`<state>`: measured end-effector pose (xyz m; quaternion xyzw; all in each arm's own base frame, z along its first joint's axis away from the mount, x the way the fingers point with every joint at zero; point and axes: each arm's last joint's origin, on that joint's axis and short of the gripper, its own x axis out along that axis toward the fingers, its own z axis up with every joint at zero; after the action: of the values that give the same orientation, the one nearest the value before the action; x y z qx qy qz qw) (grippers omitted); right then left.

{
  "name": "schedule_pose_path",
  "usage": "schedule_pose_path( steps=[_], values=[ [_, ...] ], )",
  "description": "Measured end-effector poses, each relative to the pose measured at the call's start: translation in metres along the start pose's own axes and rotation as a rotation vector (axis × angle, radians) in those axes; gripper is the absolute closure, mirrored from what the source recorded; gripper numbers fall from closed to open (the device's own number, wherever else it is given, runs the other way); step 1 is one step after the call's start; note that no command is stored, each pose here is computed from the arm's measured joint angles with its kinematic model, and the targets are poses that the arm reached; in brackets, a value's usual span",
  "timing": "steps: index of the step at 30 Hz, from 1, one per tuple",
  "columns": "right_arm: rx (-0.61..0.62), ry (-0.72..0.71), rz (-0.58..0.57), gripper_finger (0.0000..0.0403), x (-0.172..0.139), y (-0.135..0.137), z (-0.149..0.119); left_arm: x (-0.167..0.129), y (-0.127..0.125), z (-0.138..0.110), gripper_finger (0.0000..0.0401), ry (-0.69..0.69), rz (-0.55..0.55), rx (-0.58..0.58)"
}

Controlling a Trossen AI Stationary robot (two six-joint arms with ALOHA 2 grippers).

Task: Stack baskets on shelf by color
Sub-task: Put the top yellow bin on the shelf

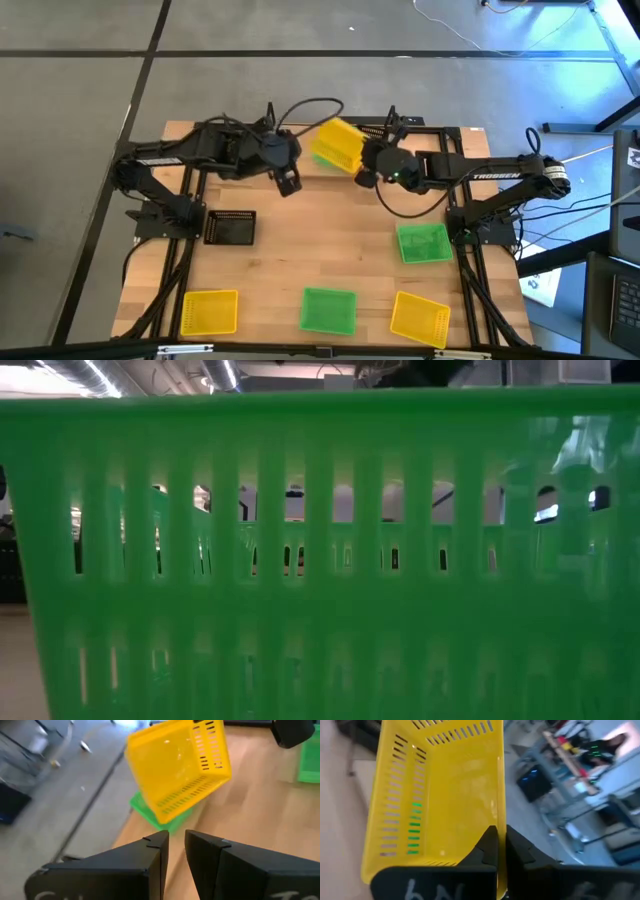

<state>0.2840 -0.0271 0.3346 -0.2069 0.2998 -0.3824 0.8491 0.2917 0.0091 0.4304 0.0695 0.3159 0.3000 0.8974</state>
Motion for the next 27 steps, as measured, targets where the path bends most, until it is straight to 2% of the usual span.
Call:
schedule_pose_path(
  steps=[5,11,18,23,27],
  values=[
    [0.008,-0.025,-0.080,0.0403,0.000,-0.003,0.005,0.023,-0.012,-0.003,0.0346,-0.090,0.079,0.066],
    [0.006,-0.035,-0.090,0.0403,0.000,-0.004,0.007,0.040,-0.015,-0.002,0.0346,-0.178,0.214,0.094],
    [0.005,-0.035,-0.088,0.0403,0.000,-0.004,0.007,0.055,-0.001,0.000,0.0346,-0.219,0.258,0.023],
    [0.005,-0.037,-0.082,0.0403,0.000,-0.004,0.007,0.062,0.010,0.004,0.0346,-0.257,0.214,-0.016],
    [0.005,-0.037,-0.082,0.0403,0.000,-0.004,0.007,0.066,0.018,0.004,0.0346,-0.260,0.221,-0.032]
  ],
)
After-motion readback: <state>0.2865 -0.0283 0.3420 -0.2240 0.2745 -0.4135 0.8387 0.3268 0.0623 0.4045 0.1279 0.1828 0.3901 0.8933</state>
